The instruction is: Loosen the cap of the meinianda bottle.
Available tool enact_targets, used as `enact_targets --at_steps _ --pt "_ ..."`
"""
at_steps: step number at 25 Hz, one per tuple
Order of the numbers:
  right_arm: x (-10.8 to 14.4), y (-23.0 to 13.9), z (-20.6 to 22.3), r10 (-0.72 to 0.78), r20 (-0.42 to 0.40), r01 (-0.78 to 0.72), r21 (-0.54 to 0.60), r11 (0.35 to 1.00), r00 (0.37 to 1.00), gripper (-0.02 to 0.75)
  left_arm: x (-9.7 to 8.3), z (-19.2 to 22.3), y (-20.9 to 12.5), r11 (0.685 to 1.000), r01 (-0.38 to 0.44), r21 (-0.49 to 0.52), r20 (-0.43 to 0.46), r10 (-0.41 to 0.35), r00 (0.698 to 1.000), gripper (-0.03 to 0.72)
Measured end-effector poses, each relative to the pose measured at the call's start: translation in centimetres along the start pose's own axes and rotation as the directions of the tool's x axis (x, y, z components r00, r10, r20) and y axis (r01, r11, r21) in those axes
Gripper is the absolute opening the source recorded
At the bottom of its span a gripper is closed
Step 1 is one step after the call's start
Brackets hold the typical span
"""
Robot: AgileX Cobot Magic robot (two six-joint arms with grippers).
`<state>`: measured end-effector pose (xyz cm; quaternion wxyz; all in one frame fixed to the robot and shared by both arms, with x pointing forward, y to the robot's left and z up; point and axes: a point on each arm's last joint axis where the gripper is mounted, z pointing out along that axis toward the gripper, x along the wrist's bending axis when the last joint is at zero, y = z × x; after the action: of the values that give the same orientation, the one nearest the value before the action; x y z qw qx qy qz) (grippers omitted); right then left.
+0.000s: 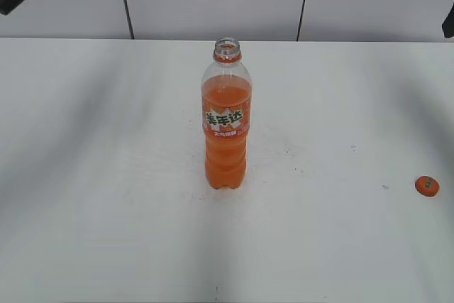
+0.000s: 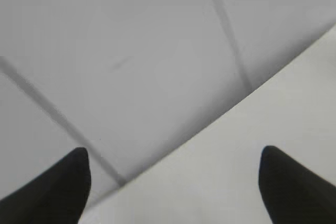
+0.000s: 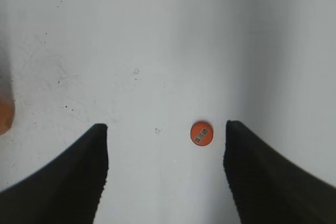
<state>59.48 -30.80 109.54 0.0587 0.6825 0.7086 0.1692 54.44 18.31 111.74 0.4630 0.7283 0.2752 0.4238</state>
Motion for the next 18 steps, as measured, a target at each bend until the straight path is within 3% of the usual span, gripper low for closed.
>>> enact_targets --at_steps 2,5,7,11,12,16,18 --pt "0.1 -0.1 -0.3 -0.002 0.000 0.002 -0.006 1.000 1.000 0.515 1.4 -0.2 -1.8 0.975 0.140 0.170 -0.178 -0.110 0.978 0.592" --pt "0.1 -0.2 -0.7 -0.003 0.001 0.003 -0.014 1.000 1.000 0.515 2.1 -1.1 -3.9 0.883 0.321 0.341 -0.336 -0.205 0.919 0.589" --pt "0.2 -0.3 -1.1 -0.004 0.002 0.004 -0.023 1.000 1.000 0.515 1.7 -1.5 -4.9 0.805 0.411 0.428 -0.360 -0.265 0.895 0.589" --pt "0.4 -0.7 -2.2 -0.010 0.007 0.010 -0.046 0.999 1.000 0.515 1.7 -2.3 -5.4 0.656 0.493 0.571 -0.347 -0.352 0.869 0.589" --pt "0.5 -1.0 -2.4 -0.008 0.007 0.009 -0.050 0.999 1.000 0.515 2.3 -2.4 -5.7 0.615 0.505 0.605 -0.353 -0.361 0.863 0.589" --pt "0.8 -3.8 -3.2 -0.007 0.010 0.007 -0.031 0.999 1.000 0.515 4.4 -2.3 -8.1 0.391 0.567 0.725 -0.424 -0.396 0.815 0.582" --pt "0.9 -5.6 -3.5 -0.011 0.027 0.011 -0.013 1.000 1.000 0.515 5.1 -2.4 -9.3 0.307 0.580 0.755 -0.456 -0.390 0.800 0.580"
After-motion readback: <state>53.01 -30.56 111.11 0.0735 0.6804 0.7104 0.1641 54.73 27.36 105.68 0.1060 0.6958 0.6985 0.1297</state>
